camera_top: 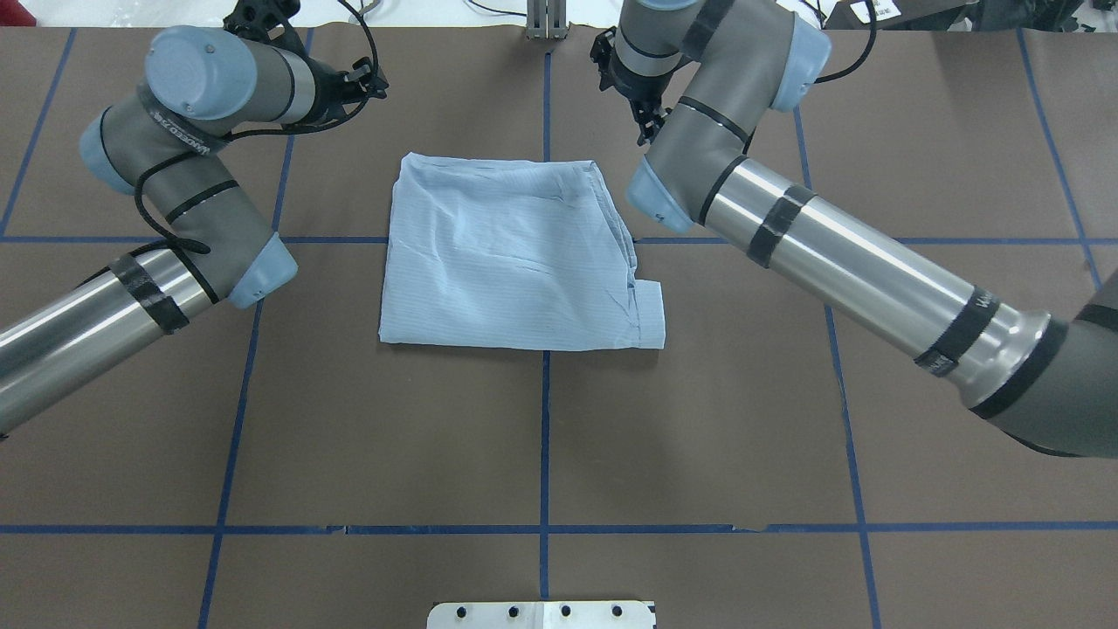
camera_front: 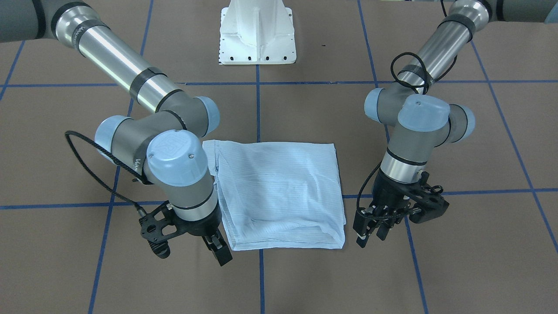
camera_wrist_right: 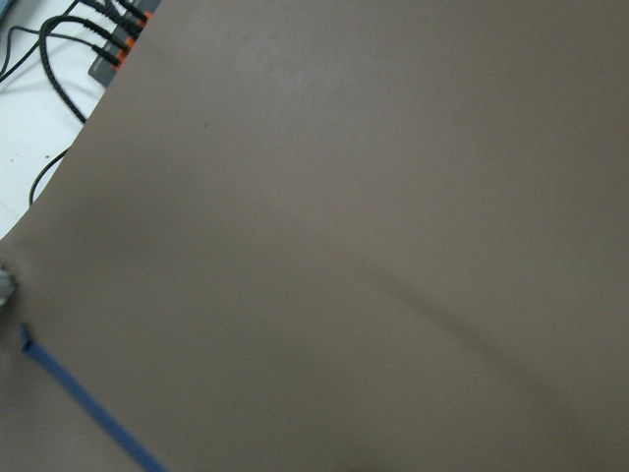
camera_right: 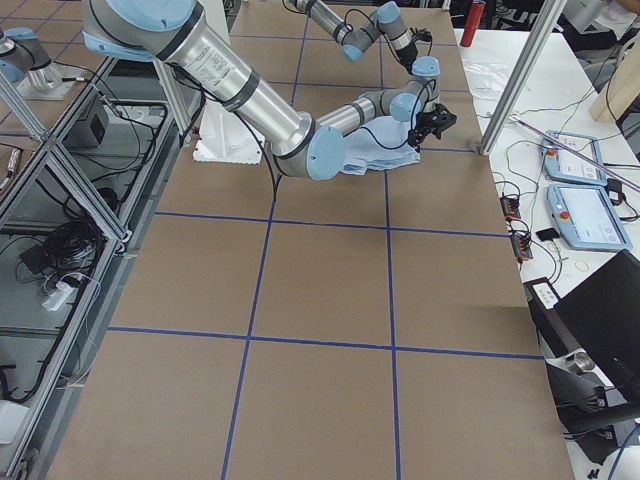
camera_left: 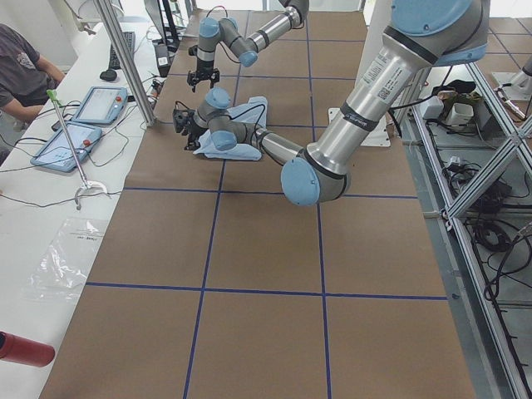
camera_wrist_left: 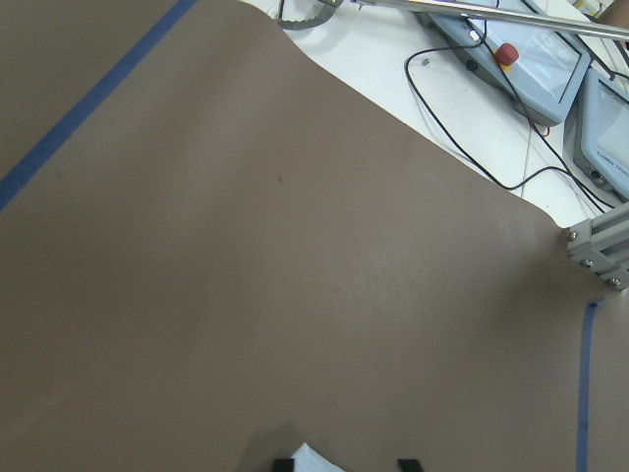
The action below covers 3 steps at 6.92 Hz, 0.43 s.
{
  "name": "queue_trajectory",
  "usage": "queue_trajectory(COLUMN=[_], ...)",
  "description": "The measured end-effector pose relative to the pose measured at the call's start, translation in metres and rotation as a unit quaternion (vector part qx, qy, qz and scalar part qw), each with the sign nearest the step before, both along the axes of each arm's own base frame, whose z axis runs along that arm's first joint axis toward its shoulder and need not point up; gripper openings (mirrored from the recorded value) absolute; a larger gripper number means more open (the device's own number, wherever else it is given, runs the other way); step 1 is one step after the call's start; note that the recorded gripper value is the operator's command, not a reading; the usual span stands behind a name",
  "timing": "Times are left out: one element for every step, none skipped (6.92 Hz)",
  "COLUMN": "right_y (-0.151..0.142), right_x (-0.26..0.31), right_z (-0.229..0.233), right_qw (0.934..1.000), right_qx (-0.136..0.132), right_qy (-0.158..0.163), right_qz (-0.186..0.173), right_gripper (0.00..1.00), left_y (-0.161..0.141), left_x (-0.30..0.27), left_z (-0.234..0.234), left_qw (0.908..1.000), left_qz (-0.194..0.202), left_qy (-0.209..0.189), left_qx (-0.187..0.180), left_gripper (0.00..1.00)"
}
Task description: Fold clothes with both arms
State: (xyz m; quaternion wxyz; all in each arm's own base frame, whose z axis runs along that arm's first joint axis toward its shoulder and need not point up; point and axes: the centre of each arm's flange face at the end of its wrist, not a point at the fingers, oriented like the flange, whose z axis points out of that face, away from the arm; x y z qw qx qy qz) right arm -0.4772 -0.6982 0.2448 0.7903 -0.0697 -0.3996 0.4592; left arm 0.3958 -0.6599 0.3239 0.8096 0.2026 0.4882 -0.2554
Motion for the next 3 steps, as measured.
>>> queue_trajectory(right_y=[0.001,0.003,0.009], right_x=[0.05,0.108,0.169], right_z=[0.047,0.094,0.138], right_qw=[0.9988,0.9953,0.9888], right_qx=[0.026,0.052,0.085], right_qy=[0.011,0.019,0.03], right_qz=[-0.04,-0.08,-0.118], right_gripper=[1.0,1.0,1.0], left_y=[0.001,0.008,0.016], left_x=[-0.027,-0.067,-0.121], left_z=[0.013,0.033,0.059], left_qw=[0.9988,0.9941,0.9836], left_qz=[0.036,0.08,0.128], left_qy=[-0.021,-0.045,-0.077], left_qx=[0.025,0.058,0.101], left_gripper=[0.68,0.68,0.68])
